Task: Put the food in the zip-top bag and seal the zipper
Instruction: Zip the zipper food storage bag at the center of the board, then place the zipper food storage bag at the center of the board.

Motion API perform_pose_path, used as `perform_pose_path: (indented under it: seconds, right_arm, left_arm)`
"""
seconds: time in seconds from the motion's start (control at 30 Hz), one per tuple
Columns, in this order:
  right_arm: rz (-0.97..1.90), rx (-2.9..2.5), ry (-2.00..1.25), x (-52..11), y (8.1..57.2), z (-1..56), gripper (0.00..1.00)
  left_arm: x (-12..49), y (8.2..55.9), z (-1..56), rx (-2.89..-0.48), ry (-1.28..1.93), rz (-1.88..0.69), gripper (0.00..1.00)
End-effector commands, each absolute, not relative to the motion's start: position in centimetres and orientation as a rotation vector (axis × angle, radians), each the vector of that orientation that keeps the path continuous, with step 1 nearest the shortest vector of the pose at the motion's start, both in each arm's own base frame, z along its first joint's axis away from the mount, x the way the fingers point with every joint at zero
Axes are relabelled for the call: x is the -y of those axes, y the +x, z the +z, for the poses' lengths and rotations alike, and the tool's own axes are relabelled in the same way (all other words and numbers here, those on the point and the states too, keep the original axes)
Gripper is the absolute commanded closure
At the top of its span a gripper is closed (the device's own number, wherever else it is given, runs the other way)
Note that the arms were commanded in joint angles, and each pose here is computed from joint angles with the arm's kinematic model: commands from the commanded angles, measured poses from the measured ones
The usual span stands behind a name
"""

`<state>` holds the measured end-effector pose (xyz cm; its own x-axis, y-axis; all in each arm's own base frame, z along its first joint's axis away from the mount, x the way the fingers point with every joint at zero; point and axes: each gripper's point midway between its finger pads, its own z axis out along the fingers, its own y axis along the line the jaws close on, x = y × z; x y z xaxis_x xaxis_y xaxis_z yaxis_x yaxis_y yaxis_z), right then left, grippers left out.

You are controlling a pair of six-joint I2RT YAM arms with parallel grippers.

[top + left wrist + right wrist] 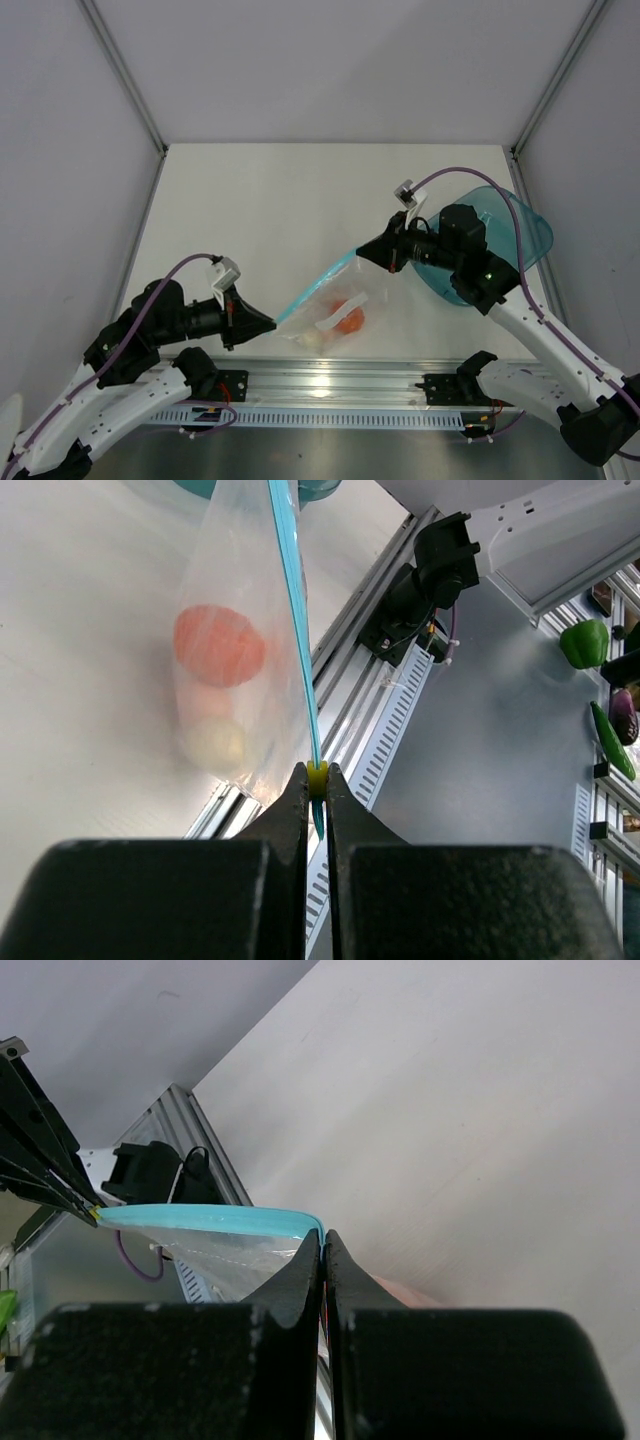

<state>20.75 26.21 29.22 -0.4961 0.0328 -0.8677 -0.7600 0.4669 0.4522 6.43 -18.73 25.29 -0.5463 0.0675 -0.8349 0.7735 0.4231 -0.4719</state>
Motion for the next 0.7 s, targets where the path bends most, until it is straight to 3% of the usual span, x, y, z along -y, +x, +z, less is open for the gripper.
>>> perform_pose_path:
  seconds: [0.0,0.07,0.1,0.17,0.2,0.27,0.37,0.4,0.57,0.67]
  right_arm:
    - [1.049,-1.793,-0.544,-25.5,23.0,29.9,1.00]
    - [1.059,-1.795,-0.549,-25.7,23.0,29.7,1.00]
    - [1.065,-1.800,-0.546,-25.8,23.1,29.6,1.00]
    - [1.078,-1.797,-0.548,-26.1,23.2,29.6,1.00]
    - [1.086,-1.811,-0.547,-26.4,23.4,29.2,1.00]
    - [1.106,-1.809,-0.554,-26.8,23.5,29.1,1.00]
    - [1.131,-1.821,-0.559,-27.3,23.8,28.4,1.00]
    - [1.132,-1.827,-0.559,-27.4,23.9,28.1,1.00]
    - [1.118,-1.844,-0.543,-27.9,25.0,27.6,1.00]
    - [1.056,-1.879,-0.481,-28.1,27.4,26.9,1.00]
  left_arm:
    - [18.2,5.7,24.0,-1.980,0.696,-1.173,0.99]
    - [18.2,5.9,23.9,-1.989,0.686,-1.164,0.99]
    - [18.2,6.0,23.9,-1.991,0.681,-1.161,0.89]
    - [18.2,6.4,23.8,-1.998,0.664,-1.141,0.79]
    - [18.2,6.7,24.1,-1.993,0.652,-1.131,0.63]
    - [18.2,7.0,24.4,-1.990,0.647,-1.119,0.53]
    - [18.4,7.9,24.5,-2.027,0.634,-1.072,0.24]
    - [18.1,8.9,24.3,-2.049,0.601,-1.011,0.01]
    - [14.4,12.5,27.2,-1.958,0.335,-0.784,0.01]
    - [12.6,12.9,29.9,-1.823,0.217,-0.783,0.00]
